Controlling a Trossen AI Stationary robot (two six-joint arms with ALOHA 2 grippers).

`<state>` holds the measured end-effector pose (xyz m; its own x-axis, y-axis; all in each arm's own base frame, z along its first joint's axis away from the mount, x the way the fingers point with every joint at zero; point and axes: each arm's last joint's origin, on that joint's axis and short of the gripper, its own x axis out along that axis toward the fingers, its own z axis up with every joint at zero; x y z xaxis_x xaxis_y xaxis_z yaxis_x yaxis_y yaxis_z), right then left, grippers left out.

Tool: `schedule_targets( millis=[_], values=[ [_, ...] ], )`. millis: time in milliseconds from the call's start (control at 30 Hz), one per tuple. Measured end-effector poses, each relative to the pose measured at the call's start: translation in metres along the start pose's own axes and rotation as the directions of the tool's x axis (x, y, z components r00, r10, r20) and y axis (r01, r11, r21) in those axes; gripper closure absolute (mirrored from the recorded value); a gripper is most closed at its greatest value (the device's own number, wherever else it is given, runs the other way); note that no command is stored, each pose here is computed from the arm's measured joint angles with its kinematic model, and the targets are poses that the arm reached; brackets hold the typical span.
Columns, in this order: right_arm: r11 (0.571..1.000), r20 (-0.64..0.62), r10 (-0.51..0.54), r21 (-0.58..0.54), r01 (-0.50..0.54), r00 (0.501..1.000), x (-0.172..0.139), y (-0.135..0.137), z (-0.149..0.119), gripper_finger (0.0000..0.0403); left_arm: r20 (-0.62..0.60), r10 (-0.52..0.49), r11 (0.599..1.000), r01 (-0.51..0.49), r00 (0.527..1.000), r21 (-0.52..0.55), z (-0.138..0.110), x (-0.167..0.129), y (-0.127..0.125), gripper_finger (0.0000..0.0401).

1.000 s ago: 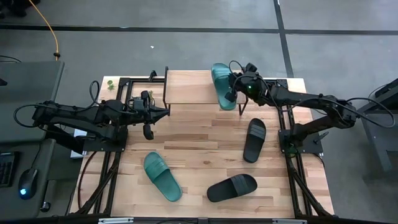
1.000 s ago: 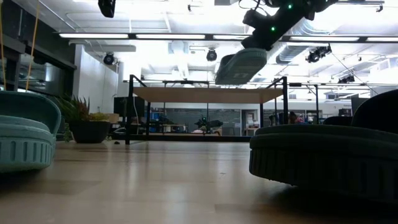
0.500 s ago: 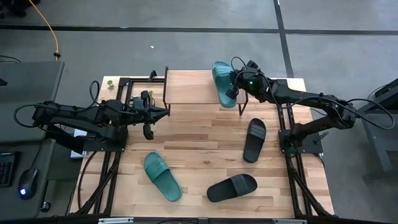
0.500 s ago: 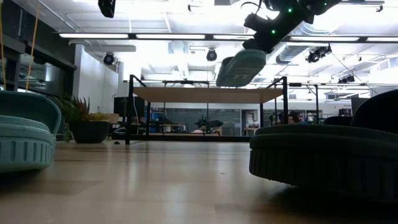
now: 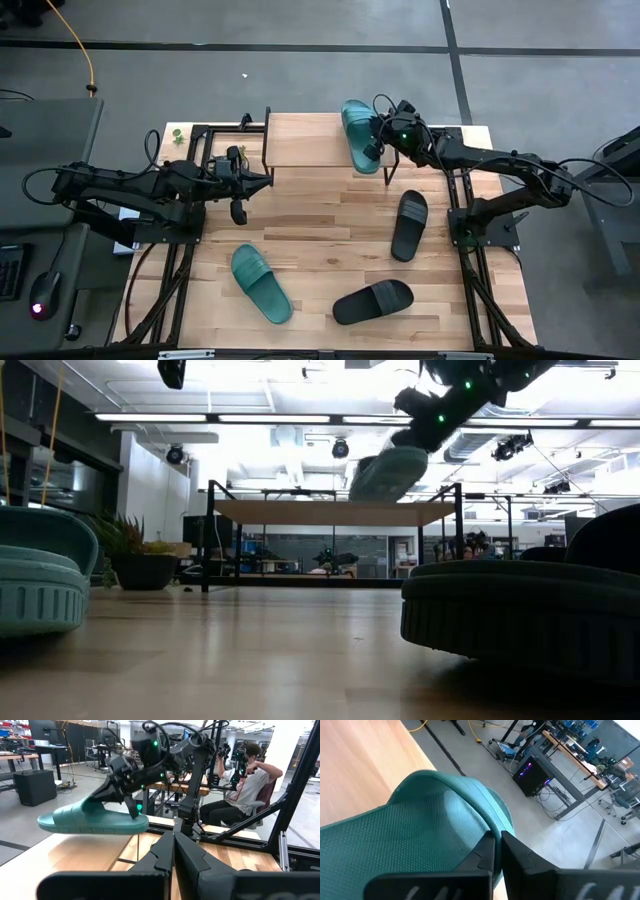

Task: Pick and place slides into the shelf
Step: Put the top green slide on the shelf

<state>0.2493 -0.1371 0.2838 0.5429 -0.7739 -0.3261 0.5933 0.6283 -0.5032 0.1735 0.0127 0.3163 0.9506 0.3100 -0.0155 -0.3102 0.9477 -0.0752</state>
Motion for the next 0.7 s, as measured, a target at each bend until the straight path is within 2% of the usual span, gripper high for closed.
schedule_targets(
  millis=[233,700],
  values=[
    [0.999,0.058,-0.034,-0.007,0.034,0.998,-0.001,0.002,-0.01,0.0403,-0.008,0.002,1.0,-0.002,1.0,0.002,-0.001,0.0,0.0,0.0398],
    [0.995,-0.061,-0.095,-0.034,0.093,0.994,0.003,-0.004,-0.022,0.0403,-0.013,0.015,1.0,-0.015,1.0,0.004,-0.001,0.0,0.001,0.0398]
  ],
)
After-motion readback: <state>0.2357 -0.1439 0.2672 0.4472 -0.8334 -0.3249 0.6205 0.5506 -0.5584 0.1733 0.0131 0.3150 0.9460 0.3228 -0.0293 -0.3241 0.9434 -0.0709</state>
